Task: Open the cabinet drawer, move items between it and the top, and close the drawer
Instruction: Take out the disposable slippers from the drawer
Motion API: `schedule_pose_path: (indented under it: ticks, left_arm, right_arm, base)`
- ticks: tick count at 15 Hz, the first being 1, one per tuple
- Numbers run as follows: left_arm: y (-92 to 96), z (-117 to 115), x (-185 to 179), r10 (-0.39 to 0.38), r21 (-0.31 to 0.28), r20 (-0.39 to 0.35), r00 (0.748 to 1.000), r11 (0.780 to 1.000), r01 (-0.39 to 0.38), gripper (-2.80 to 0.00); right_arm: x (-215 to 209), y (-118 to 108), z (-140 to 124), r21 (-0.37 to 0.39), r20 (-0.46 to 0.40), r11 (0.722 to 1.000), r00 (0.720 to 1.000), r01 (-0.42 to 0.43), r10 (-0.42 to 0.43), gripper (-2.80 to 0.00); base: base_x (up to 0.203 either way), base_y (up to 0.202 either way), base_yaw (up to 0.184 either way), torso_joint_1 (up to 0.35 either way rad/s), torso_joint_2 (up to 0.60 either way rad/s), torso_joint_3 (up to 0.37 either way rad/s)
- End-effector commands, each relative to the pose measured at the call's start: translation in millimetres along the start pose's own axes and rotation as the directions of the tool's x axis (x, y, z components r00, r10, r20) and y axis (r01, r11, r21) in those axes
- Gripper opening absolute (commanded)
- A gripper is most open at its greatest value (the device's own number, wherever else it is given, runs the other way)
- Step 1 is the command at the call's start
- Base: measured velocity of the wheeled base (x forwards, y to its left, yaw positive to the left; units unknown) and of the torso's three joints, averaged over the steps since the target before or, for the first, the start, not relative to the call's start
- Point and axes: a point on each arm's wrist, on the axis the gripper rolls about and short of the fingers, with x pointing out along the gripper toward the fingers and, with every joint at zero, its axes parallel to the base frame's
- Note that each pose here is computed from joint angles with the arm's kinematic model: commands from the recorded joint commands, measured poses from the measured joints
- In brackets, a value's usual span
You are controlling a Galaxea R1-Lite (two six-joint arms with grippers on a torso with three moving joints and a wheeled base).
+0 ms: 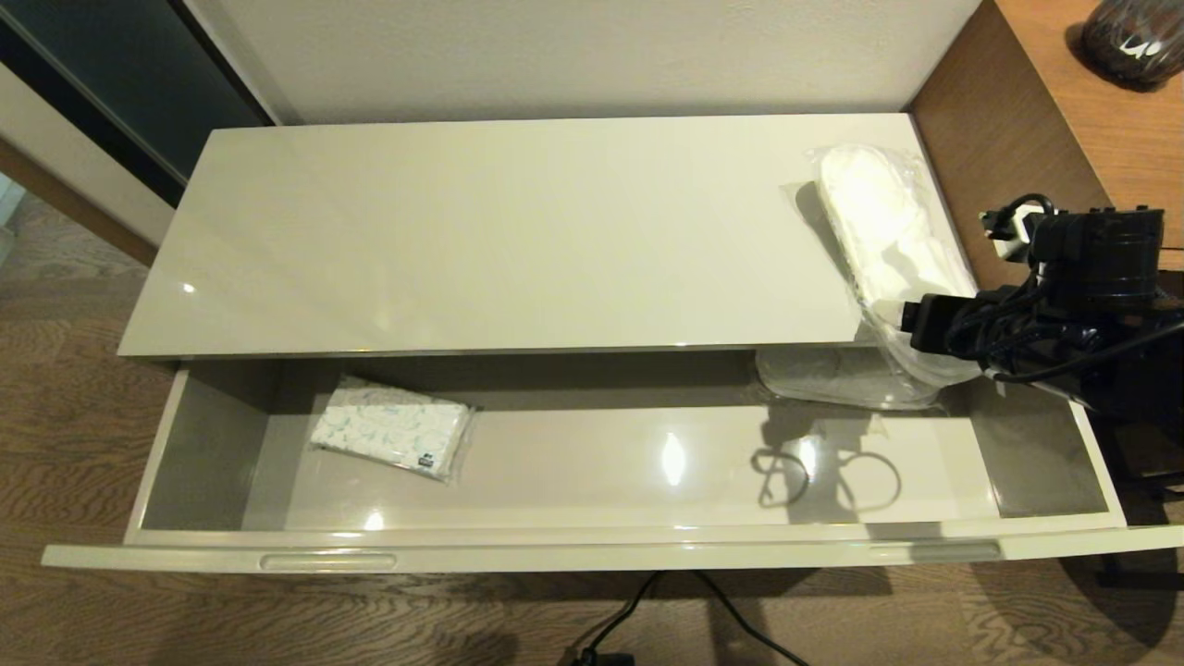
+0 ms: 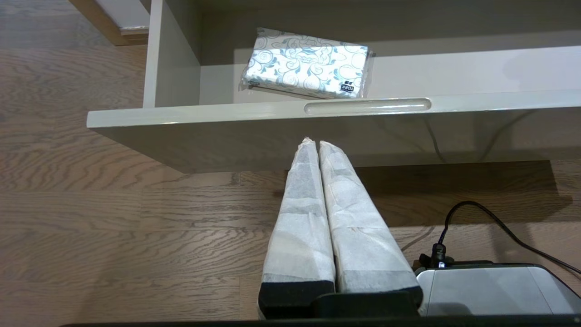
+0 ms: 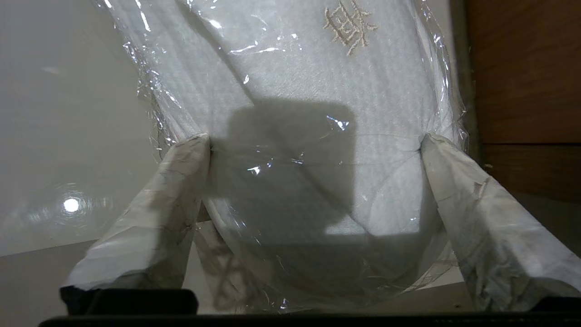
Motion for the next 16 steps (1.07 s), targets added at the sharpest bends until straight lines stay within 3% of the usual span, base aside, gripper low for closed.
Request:
schedule_pose_path:
  ticks: [1,16]
  left_arm:
    - [0.0,0,0,0.001,0.000,-0.001,1.000,1.000,-0.001,-2.80]
    - [0.0,0,0,0.001,0.000,-0.001,1.000,1.000,-0.001,-2.80]
  right_arm:
    - [5,0,-5,-0.004,-0.025,1.000,1.000,0.005,-0.005,-2.80]
    - [-14,-1,16,0.056,-0.015,0.998,1.000,-0.009,0.009,-2.80]
  base:
    - [0.000,0.000,0.000,0.000,0.00,0.000]
    - [0.000,0.000,0.000,0.000,0.00,0.000]
